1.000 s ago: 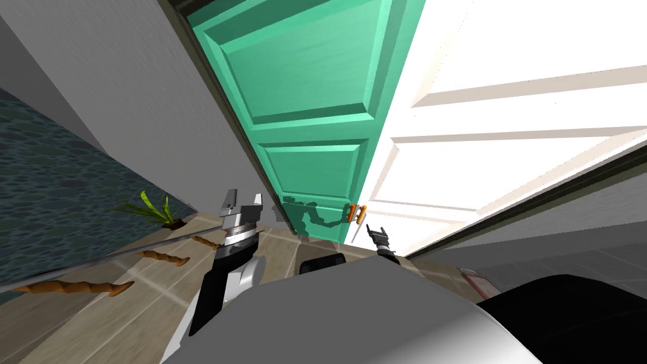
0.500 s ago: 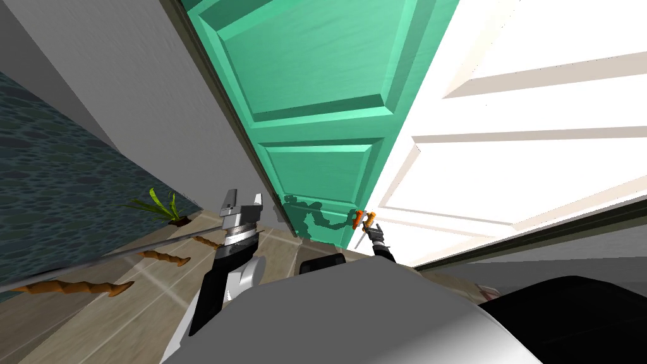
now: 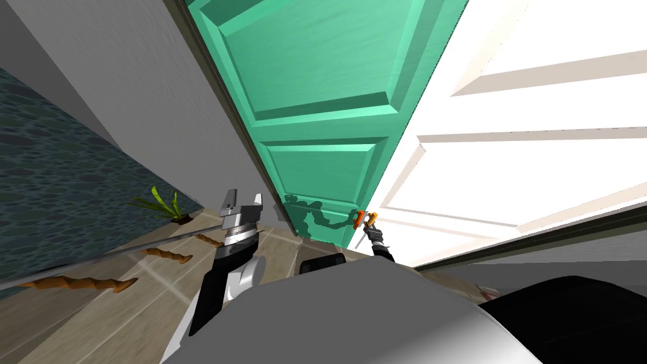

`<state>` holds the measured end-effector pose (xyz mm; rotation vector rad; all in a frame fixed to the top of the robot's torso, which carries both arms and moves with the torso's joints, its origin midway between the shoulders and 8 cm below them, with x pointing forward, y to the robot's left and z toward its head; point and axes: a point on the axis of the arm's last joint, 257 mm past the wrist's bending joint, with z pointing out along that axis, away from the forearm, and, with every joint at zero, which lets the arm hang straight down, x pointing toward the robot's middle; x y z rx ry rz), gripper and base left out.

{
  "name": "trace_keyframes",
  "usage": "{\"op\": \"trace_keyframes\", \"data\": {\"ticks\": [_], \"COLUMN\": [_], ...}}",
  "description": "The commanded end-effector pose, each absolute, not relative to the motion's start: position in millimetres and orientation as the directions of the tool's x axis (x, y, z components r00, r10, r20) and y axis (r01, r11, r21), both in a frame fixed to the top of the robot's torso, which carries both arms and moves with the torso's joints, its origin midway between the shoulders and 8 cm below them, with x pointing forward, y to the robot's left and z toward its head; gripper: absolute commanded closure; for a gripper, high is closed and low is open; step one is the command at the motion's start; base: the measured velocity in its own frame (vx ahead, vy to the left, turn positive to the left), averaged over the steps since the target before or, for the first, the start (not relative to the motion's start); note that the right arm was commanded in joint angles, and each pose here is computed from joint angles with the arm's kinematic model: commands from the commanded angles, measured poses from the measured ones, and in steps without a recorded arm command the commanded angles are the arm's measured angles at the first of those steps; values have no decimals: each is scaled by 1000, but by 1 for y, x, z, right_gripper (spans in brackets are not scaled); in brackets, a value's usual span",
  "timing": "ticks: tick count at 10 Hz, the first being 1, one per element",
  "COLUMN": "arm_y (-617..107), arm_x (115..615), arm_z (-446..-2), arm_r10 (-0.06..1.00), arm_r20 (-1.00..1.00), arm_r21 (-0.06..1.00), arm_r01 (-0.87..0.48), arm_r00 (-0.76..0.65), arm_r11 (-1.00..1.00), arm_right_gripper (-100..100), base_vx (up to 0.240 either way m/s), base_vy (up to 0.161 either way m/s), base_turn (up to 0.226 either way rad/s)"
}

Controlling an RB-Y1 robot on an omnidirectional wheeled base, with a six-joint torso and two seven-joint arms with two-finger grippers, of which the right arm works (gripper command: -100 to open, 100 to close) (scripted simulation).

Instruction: Pull the door open

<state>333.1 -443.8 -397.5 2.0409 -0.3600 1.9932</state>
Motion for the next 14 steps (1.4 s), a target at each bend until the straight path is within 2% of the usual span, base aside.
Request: {"op": "trace_keyframes", "data": {"ticks": [1, 11, 14], "arm_y": [-450, -491, -494], "arm_x": [330, 274, 271], "arm_z": [-397, -424, -426], "arm_r10": [14, 34, 36], "arm_r20": [1000, 990, 989], "arm_r21": [23, 90, 94], "arm_r01": [-366, -432, -437], "arm_r00": [27, 134, 141], "arm_r11": [-930, -897, -895], "arm_right_gripper": [100, 100, 100], "base_vx": [0, -138, -47], "base_vy": [0, 14, 18], "base_turn": [0, -35, -29]}}
